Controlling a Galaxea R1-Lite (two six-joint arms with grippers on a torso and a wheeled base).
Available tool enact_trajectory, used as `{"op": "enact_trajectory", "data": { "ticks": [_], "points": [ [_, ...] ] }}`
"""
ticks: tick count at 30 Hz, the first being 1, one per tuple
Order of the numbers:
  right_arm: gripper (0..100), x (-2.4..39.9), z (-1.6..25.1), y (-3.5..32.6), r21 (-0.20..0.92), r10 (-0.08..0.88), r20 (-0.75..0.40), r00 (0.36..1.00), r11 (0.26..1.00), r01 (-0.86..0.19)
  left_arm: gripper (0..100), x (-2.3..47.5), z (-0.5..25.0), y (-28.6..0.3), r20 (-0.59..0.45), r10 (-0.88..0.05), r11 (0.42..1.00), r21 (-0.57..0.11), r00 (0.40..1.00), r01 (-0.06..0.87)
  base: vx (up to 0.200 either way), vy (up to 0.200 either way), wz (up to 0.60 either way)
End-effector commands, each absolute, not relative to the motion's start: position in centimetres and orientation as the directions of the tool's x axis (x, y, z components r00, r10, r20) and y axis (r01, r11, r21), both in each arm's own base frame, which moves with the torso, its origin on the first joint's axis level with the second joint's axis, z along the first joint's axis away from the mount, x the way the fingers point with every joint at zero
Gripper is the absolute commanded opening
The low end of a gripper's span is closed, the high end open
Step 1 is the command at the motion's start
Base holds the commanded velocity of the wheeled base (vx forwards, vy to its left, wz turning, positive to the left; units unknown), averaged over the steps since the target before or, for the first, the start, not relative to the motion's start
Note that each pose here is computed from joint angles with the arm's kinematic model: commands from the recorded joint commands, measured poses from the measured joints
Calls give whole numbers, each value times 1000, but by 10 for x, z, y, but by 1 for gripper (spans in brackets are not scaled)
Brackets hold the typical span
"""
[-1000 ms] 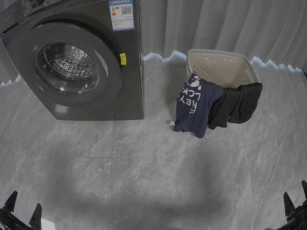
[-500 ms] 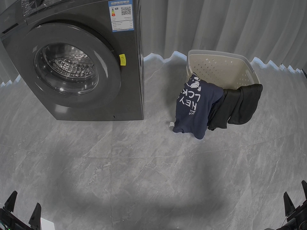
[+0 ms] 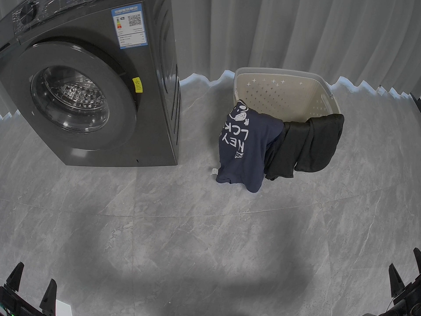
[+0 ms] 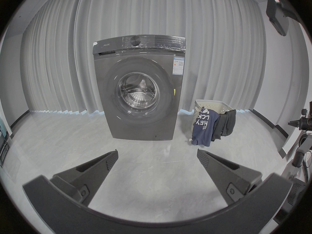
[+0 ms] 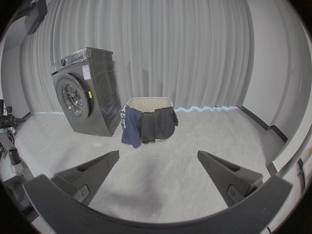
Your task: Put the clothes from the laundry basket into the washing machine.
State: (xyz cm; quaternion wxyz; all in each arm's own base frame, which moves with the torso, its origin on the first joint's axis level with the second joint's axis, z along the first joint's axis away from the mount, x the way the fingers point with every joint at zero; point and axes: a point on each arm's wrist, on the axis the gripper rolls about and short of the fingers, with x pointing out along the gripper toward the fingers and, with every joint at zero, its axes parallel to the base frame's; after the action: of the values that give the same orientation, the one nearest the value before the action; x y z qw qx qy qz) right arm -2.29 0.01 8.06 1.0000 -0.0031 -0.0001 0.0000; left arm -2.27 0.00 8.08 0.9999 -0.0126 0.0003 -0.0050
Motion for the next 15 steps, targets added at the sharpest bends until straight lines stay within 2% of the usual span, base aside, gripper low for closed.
{"op": "enact_trajectory", "data": {
  "ticks": [1, 15],
  "points": [
    [100, -23, 76, 0, -8, 0, 0, 1000, 1000, 0, 100, -23, 76, 0, -3, -11, 1000, -28, 1000, 11, 0, -200, 0],
    [100, -23, 76, 0, -8, 0, 0, 1000, 1000, 0, 100, -23, 76, 0, -3, -9, 999, -31, 1000, 9, 0, 0, 0]
  ]
}}
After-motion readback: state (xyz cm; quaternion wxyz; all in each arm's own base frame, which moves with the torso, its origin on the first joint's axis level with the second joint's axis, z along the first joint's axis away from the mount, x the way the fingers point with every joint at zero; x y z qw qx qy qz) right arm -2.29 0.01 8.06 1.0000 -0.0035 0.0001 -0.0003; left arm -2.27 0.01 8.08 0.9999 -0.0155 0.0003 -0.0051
